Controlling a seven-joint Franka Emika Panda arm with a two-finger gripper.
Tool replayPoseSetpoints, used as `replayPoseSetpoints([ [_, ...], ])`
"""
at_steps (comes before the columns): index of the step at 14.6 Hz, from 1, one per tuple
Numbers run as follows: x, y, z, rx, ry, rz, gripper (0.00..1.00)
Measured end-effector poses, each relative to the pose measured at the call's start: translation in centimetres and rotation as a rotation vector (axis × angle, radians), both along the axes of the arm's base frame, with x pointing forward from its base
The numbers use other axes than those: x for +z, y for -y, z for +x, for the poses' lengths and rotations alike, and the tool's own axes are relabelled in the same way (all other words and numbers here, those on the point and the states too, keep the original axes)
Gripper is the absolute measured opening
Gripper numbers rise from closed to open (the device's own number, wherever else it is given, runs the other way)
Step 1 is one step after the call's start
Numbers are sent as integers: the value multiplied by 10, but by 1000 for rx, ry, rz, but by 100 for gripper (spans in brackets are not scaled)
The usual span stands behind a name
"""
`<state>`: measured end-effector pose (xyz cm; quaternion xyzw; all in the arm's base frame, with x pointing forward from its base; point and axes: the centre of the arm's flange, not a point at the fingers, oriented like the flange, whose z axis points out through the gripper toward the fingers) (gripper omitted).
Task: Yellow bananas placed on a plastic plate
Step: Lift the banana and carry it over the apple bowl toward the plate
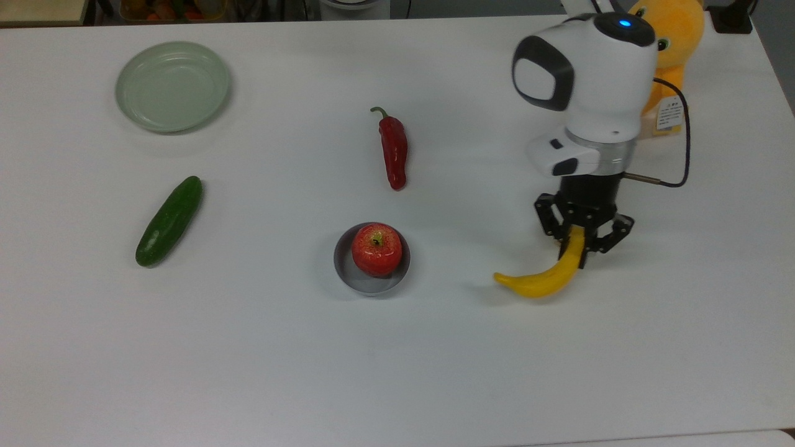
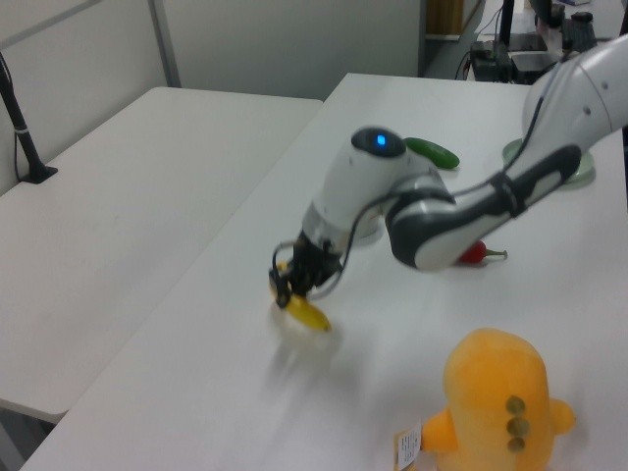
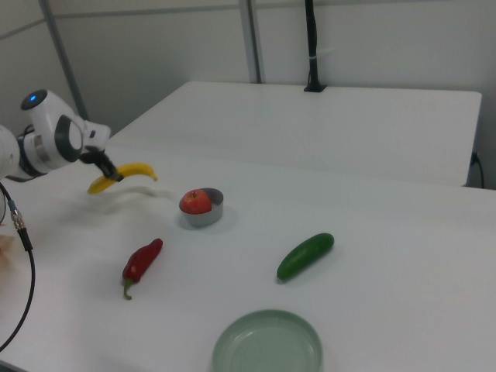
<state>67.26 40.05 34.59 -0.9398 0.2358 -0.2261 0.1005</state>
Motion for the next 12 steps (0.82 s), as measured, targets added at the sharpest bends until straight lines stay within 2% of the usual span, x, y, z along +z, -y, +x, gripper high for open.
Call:
replayPoseSetpoints([
  [2, 35, 42, 14, -8, 28, -8, 28],
  [4, 57, 68, 11, -3, 33, -20, 28],
  [8, 95, 133, -11, 8, 15, -60, 28],
  [12, 99, 205, -34, 54, -102, -157, 28],
])
